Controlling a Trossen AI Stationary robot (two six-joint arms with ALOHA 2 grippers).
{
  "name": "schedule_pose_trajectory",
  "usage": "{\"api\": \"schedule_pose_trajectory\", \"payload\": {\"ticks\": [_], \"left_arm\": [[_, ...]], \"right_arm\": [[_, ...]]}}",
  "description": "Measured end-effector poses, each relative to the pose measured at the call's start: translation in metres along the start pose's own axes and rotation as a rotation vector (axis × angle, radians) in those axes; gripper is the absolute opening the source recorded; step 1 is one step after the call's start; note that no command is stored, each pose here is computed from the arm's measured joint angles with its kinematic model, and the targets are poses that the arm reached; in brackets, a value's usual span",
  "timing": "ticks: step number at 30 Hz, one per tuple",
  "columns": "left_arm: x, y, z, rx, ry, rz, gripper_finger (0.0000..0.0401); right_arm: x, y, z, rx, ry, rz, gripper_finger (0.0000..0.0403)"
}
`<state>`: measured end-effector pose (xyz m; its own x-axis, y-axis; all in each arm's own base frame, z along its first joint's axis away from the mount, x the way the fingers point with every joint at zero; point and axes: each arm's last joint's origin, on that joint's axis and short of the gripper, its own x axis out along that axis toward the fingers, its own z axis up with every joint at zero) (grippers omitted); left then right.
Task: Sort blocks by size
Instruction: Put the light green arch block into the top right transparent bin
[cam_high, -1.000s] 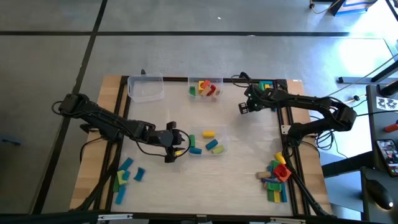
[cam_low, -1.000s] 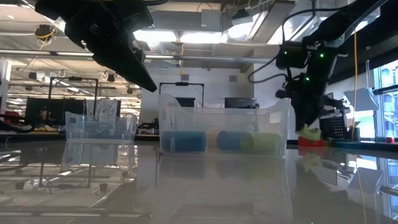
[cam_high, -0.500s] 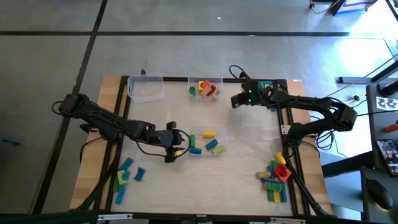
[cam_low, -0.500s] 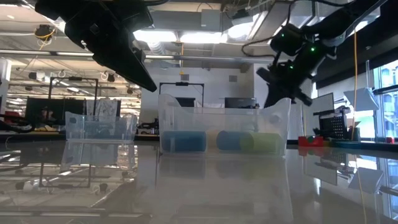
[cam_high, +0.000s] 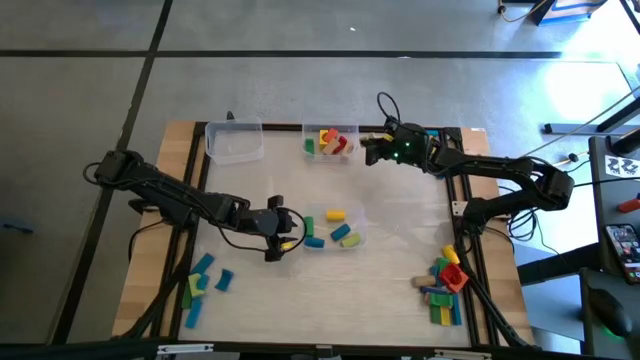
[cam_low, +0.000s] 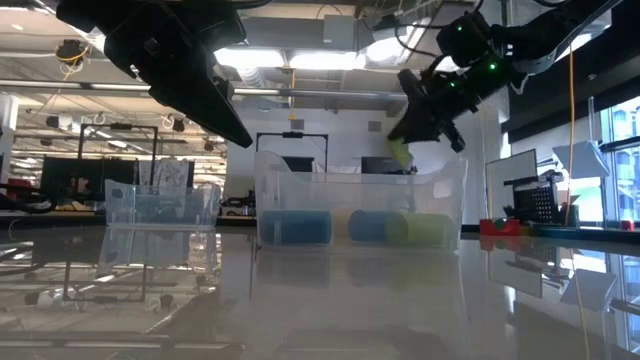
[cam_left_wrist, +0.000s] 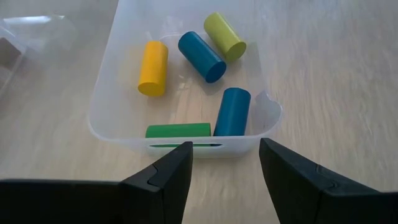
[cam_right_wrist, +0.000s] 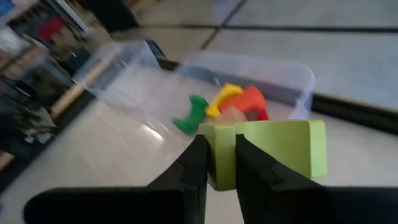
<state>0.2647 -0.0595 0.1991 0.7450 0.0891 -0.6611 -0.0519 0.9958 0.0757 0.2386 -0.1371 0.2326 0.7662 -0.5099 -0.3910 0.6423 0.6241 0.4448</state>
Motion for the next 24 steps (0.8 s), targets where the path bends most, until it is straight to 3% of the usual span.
{"api": "schedule_pose_trajectory", "payload": {"ticks": [10,19,24], "left_arm": [[0.000,0.000,0.000,-0.002,-0.002,0.001,0.0182],[0.000,0.000,0.000,-0.002,-0.002,0.001,0.0182],[0.000,0.000,0.000,-0.002,-0.002,0.002,0.0182]], "right_arm": [[0.031,0.003,-0.007,-0.014,-0.059,0.132,0.0060],[0.061,-0.006,-0.024,-0.040,-0.095,0.108,0.0060],[0.069,-0.012,-0.030,-0.035,-0.123,0.029,0.0060]]}}
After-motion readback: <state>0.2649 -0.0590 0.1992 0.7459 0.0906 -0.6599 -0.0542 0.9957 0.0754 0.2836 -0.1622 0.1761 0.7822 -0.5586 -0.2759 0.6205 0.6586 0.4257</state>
